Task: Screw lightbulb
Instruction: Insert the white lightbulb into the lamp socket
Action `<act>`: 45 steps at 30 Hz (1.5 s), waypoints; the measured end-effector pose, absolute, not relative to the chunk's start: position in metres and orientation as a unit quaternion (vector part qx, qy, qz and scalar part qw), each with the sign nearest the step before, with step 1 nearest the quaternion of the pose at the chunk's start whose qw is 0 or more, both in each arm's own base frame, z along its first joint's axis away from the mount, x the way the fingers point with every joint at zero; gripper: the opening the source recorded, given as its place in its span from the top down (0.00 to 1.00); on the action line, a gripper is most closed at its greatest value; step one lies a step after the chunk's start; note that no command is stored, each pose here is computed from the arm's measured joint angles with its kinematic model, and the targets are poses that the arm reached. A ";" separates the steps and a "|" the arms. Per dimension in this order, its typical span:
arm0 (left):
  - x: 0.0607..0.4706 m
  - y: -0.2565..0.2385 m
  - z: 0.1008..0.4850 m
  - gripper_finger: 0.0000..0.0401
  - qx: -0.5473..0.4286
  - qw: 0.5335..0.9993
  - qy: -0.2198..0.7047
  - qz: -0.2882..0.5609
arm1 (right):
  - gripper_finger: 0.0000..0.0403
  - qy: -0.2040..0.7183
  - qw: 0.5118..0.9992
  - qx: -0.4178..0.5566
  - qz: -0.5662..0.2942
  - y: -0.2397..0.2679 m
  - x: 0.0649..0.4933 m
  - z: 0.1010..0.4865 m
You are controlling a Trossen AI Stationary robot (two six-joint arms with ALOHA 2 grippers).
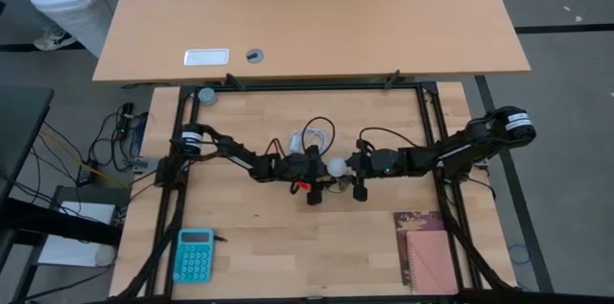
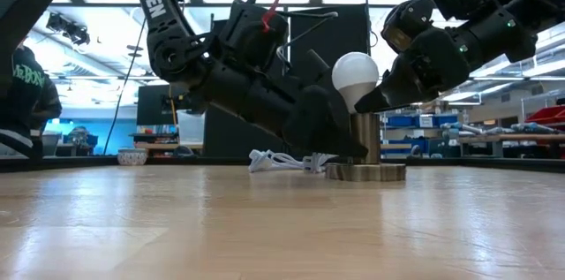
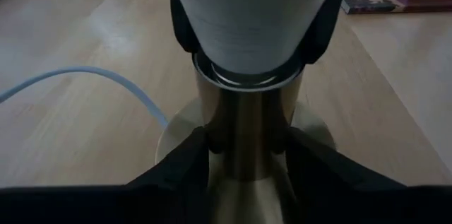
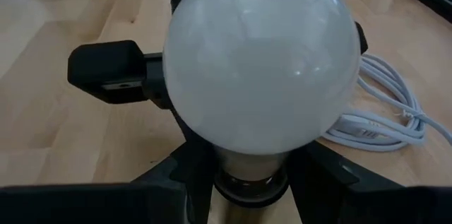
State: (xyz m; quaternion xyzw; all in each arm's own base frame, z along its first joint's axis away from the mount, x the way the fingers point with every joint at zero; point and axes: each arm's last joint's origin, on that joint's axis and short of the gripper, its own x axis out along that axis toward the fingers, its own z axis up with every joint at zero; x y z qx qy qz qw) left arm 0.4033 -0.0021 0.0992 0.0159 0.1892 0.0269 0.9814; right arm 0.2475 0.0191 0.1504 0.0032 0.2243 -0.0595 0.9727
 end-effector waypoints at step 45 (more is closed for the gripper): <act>0.395 0.000 0.133 0.46 0.048 0.975 0.213 0.041 | 0.51 0.249 0.967 -0.003 -0.060 0.023 0.245 0.146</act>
